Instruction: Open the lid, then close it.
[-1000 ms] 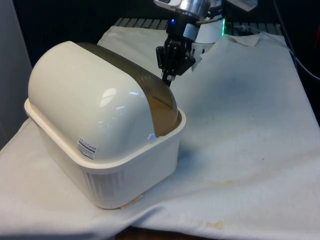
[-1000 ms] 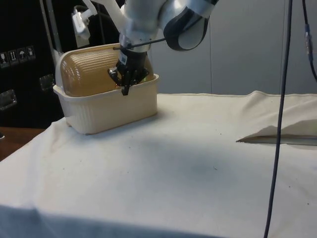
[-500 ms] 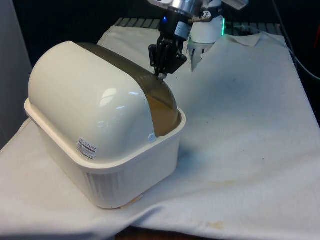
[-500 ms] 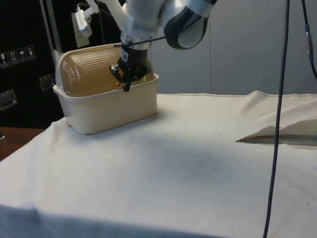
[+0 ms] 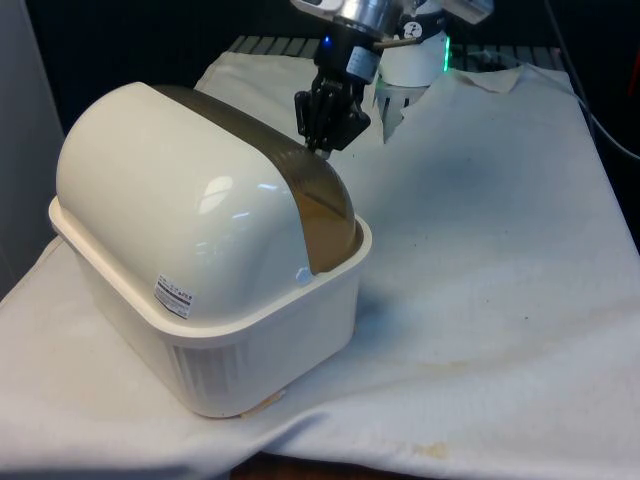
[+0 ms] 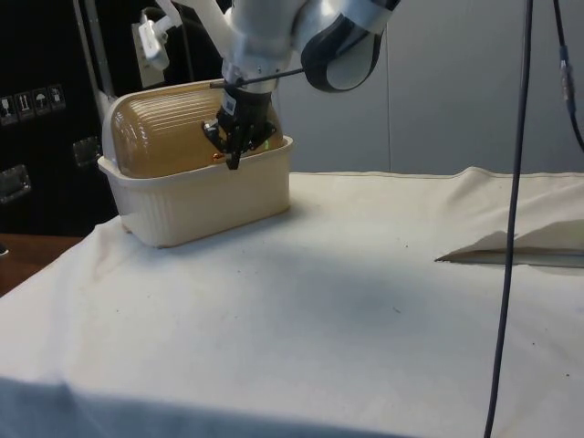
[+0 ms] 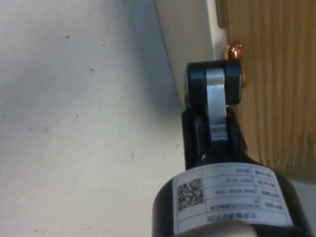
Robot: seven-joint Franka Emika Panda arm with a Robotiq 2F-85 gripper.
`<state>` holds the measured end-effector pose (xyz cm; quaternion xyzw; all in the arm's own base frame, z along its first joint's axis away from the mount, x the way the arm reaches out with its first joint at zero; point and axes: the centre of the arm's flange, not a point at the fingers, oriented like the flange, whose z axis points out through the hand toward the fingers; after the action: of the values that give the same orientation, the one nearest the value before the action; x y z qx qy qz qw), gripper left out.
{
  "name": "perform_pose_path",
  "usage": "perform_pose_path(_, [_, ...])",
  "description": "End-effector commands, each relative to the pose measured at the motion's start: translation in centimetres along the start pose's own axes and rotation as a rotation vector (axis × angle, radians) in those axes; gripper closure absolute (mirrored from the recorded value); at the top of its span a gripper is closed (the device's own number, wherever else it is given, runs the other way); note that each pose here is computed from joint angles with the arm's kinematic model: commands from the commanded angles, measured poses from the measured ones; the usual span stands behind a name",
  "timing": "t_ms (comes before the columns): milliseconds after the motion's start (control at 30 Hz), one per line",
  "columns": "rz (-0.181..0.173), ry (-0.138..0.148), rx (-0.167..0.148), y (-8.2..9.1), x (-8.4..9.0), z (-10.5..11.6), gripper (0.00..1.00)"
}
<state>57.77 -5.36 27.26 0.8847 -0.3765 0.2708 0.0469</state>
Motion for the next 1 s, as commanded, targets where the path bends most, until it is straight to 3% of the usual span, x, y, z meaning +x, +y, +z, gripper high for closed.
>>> perform_pose_path(0, [0.009, 0.027, 0.007, -0.2, 0.9, -0.1, 1.0])
perform_pose_path(167, [0.012, 0.031, 0.007, -0.2, 1.1, -0.2, 1.0])
perform_pose_path(200, [0.002, 0.002, 0.0, 0.0, 0.1, 0.0, 1.0])
perform_pose_path(233, [0.016, 0.033, 0.005, -0.2, 1.3, -0.2, 1.0])
perform_pose_path(500, [0.025, 0.043, 0.005, -0.2, 1.7, -0.3, 1.0])
perform_pose_path(533, [0.015, 0.011, 0.002, -0.1, 0.7, -0.1, 1.0])
perform_pose_path(567, [0.027, 0.046, 0.006, -0.2, 1.9, -0.3, 1.0])
perform_pose_path(733, [0.033, 0.052, 0.006, -0.3, 2.2, -0.4, 1.0])
perform_pose_path(767, [0.025, 0.018, 0.003, -0.1, 1.1, -0.2, 1.0])
perform_pose_path(800, [0.035, 0.053, 0.006, -0.3, 2.3, -0.5, 1.0])
perform_pose_path(967, [0.04, 0.055, 0.007, -0.3, 2.4, -0.6, 1.0])
